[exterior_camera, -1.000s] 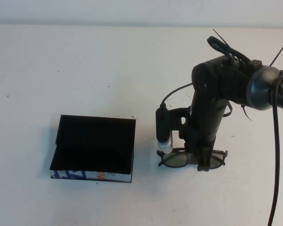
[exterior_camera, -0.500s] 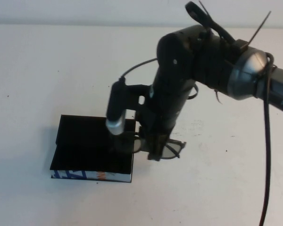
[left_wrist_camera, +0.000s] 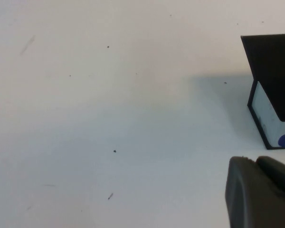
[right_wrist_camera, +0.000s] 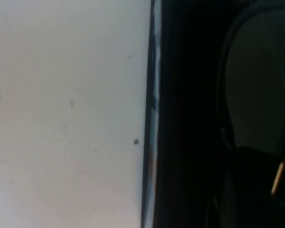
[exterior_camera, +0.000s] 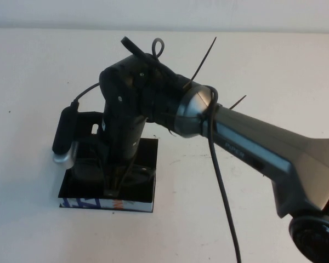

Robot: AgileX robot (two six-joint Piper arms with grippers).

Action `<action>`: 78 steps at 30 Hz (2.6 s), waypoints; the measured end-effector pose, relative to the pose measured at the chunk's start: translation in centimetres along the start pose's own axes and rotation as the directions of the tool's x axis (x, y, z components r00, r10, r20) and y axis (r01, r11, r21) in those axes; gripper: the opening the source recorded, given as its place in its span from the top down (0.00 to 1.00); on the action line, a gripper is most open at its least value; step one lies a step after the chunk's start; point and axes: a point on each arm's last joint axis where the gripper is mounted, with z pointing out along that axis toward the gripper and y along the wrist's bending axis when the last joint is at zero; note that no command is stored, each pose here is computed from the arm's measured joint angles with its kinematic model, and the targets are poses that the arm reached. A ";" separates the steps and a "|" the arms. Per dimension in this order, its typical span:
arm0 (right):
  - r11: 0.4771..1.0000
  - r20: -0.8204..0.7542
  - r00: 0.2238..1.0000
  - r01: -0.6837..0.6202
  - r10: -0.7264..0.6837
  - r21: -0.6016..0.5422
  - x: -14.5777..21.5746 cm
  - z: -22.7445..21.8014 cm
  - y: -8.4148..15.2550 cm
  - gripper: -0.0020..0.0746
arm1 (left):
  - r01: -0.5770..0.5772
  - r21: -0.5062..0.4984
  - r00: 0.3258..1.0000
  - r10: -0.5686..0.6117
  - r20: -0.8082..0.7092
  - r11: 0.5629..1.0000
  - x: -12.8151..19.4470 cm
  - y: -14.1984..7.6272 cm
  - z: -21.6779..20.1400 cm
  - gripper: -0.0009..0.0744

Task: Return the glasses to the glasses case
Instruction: Place the glasses in the glasses case

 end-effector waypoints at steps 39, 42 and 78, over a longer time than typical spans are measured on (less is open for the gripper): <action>1.000 -0.074 0.997 -0.008 0.009 0.015 -0.9 3.4 0.9 0.90 | 0.000 0.000 1.000 0.000 0.000 1.000 0.0 0.0 0.0 0.99; 1.000 -0.075 0.997 -0.006 0.007 0.013 -1.0 3.5 0.9 0.90 | 0.000 0.000 1.000 0.000 0.000 1.000 0.0 0.0 0.0 0.99; 0.998 -0.078 0.997 0.013 -0.008 0.060 -1.2 3.0 0.5 0.54 | 0.000 0.000 1.000 0.000 0.000 1.000 0.0 0.0 0.0 0.99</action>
